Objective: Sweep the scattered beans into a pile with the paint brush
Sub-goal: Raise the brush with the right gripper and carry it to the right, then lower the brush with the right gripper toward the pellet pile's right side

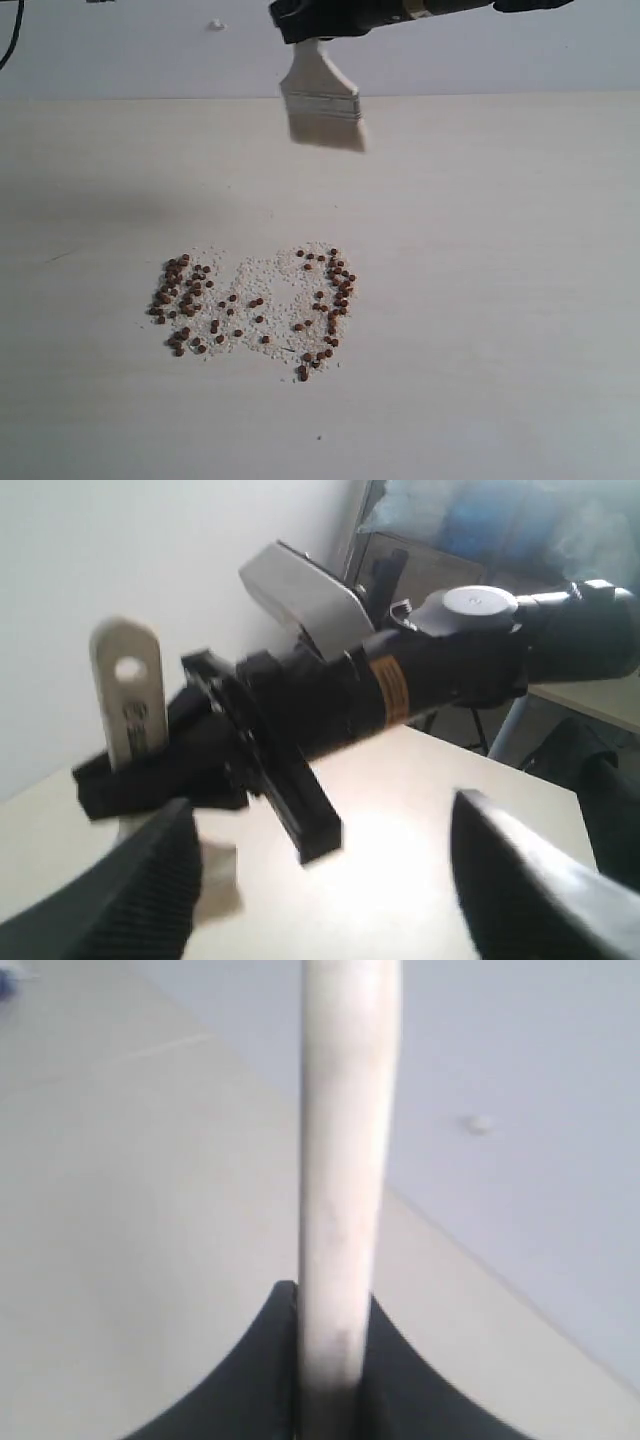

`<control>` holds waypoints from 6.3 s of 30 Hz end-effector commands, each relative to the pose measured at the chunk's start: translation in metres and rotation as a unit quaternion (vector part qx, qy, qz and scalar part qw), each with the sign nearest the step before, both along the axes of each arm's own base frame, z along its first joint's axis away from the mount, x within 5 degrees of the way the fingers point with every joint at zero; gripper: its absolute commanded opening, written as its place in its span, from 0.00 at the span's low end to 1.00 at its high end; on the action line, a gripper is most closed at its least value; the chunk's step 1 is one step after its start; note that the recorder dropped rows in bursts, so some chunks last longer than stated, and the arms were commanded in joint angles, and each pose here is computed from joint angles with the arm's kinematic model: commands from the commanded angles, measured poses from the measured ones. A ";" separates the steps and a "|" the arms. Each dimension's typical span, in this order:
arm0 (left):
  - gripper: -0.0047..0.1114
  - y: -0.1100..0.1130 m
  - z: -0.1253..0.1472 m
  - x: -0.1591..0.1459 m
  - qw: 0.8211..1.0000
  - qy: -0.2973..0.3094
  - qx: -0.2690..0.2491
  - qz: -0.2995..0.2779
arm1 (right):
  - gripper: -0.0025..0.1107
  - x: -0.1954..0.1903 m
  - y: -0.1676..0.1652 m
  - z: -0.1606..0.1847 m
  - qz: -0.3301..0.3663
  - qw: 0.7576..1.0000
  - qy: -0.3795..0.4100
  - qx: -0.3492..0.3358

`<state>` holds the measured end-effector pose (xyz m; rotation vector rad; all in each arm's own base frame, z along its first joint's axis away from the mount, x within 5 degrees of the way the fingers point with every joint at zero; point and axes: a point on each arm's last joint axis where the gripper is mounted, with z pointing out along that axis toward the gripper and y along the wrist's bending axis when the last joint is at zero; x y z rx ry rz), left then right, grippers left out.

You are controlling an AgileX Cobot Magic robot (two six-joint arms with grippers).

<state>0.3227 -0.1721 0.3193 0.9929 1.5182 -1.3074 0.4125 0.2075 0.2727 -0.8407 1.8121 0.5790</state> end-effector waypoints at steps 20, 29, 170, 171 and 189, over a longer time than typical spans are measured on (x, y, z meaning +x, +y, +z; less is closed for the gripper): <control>0.04 0.113 -0.003 -0.133 0.874 -0.030 0.100 0.474 | 0.02 -0.061 -0.078 0.101 -0.261 0.953 -0.150 -0.020; 0.04 0.140 -0.006 -0.237 0.843 -0.142 0.008 0.519 | 0.02 -0.112 -0.072 0.101 -0.233 0.962 -0.144 -0.010; 0.04 0.146 -0.107 -0.269 0.843 -0.156 0.044 0.512 | 0.02 -0.156 0.040 -0.121 -0.231 0.967 -0.097 0.048; 0.04 0.146 -0.107 -0.269 0.843 -0.156 0.044 0.512 | 0.02 -0.155 0.038 -0.115 -0.238 0.964 -0.103 0.052; 0.04 0.146 -0.107 -0.269 0.843 -0.156 0.044 0.512 | 0.02 -0.189 0.024 -0.123 -0.367 0.917 -0.055 -0.149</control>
